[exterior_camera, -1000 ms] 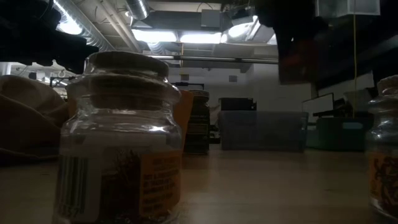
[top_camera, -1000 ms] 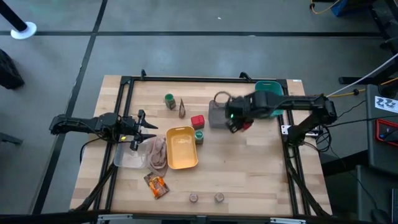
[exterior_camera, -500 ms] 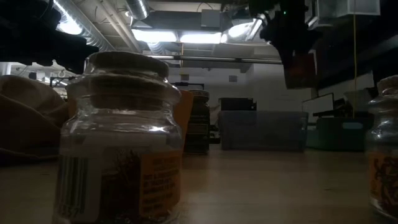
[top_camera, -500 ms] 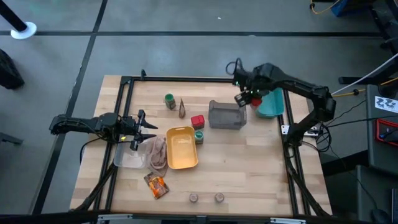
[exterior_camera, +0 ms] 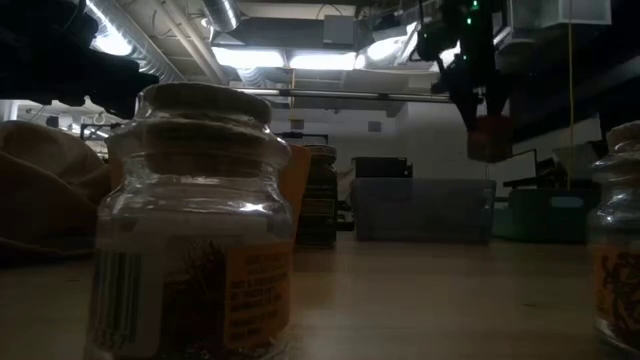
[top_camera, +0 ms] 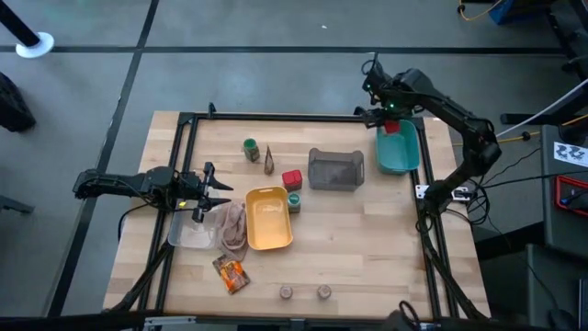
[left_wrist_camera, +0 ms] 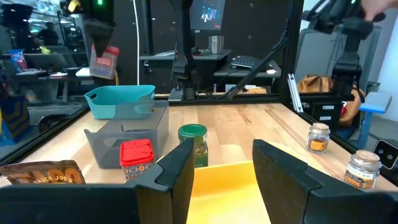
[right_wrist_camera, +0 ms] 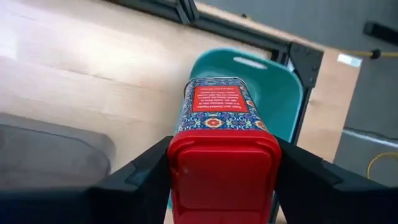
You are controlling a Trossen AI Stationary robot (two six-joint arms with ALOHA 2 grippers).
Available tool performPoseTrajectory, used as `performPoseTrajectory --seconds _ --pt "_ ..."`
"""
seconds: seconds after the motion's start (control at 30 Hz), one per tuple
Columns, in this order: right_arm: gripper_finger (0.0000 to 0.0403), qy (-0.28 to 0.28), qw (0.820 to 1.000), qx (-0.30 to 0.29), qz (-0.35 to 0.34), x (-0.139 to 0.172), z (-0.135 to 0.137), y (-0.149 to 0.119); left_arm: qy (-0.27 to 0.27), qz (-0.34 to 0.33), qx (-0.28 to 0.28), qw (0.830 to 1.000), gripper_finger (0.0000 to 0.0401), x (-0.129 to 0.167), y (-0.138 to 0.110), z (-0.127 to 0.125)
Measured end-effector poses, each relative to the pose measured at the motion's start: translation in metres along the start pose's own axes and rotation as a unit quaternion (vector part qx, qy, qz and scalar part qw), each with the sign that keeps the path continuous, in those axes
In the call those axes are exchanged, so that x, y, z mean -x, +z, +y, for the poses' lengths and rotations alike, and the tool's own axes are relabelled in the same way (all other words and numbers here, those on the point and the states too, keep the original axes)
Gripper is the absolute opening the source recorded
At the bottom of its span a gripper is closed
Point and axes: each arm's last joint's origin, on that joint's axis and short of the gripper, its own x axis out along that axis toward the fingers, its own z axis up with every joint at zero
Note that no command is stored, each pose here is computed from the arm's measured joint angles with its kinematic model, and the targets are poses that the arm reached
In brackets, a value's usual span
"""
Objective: Sort spices by type
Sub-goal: Put the bottom red seasoning can into the green bin, then put the top green seasoning bottle into the yellow bin
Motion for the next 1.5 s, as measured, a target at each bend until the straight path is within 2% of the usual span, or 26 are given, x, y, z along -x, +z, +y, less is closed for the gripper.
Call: performPoseTrajectory --seconds 0.17,0.33,0.57,1.03,1.27,1.5 --pt "0.0243 -0.009 0.999 -0.011 0.050 -0.038 -0.005 -0.005 0.000 0.000 0.000 1.000 0.0148 0.000 0.000 0.000" --pt "0.0227 -0.021 0.997 0.005 0.080 -0.077 -0.009 -0.014 0.000 0.000 0.000 1.000 0.0148 0.000 0.000 0.000" --pt "0.0243 0.033 0.997 -0.015 0.073 -0.110 -0.015 -0.013 0.000 0.000 0.000 1.000 0.0148 0.000 0.000 0.000" --pt "0.0252 0.044 0.996 -0.024 0.072 -0.118 -0.018 -0.013 0.000 0.000 0.000 1.000 0.0148 0.000 0.000 0.000" --pt "0.0252 0.004 0.999 -0.009 0.053 -0.118 -0.020 -0.012 0.000 0.000 0.000 1.000 0.0148 0.000 0.000 0.000" --pt "0.0253 0.015 0.998 -0.010 0.058 -0.118 -0.019 -0.012 0.000 0.000 0.000 1.000 0.0148 0.000 0.000 0.000"
